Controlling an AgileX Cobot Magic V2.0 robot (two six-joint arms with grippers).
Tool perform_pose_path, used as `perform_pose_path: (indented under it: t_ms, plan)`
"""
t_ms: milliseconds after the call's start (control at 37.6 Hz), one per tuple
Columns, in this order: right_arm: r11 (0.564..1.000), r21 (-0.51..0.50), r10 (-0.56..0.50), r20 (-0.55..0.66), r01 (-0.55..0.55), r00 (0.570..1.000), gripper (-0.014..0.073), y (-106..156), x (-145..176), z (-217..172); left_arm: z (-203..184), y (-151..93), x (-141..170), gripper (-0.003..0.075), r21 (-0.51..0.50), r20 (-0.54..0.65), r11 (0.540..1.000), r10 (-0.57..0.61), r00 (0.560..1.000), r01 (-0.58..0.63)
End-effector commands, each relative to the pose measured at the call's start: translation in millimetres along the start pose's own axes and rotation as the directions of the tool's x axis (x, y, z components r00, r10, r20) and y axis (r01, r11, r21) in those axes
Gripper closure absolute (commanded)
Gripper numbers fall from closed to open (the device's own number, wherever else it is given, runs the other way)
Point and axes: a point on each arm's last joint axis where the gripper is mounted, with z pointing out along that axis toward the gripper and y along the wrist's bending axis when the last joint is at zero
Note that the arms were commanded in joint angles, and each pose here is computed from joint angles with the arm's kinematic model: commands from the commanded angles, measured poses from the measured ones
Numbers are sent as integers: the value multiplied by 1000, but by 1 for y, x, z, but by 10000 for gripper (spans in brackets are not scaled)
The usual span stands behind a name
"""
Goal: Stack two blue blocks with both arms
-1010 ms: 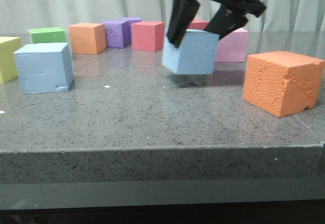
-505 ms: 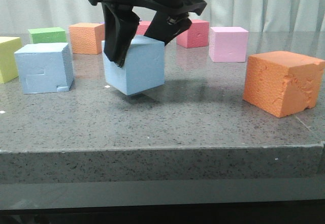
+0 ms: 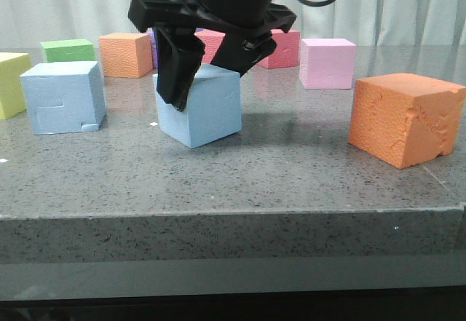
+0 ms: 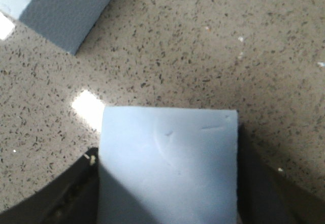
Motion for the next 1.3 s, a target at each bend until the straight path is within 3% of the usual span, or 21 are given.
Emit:
perform_pose_path:
  t_ms: [0,133,319,585,691,1010,1063,1276]
  plan:
    - [1000,5,-23,112,23,993,126,2,-15,-25,-3,2,-18,69,-6,110,1000,-15,994,16]
    - [1000,7,-25,111,24,994,-75,2,-15,-25,-3,2,-18,69,-6,110,1000,-15,994,16]
    - [1000,7,-28,138,27,990,-52,3,-17,-35,-3,2,-18,69,-6,110,1000,-15,994,16]
    - [1000,5,-24,282,24,959,-43,10,-25,-84,-3,2,-18,69,-6,110,1000,-15,994,16]
    - [1000,5,-27,311,27,950,50,11,-25,-96,-3,2,-18,69,-6,110,1000,-15,994,16]
    - [999,6,-32,406,33,913,633,14,-27,-128,-3,2,-18,69,-6,110,1000,-15,994,16]
    - [999,7,-32,417,31,908,667,14,-26,-133,-3,2,-18,69,-6,110,1000,-15,994,16]
    - [998,44,23,436,-48,900,663,-12,-22,-156,-3,2,-18,69,-6,110,1000,-15,994,16]
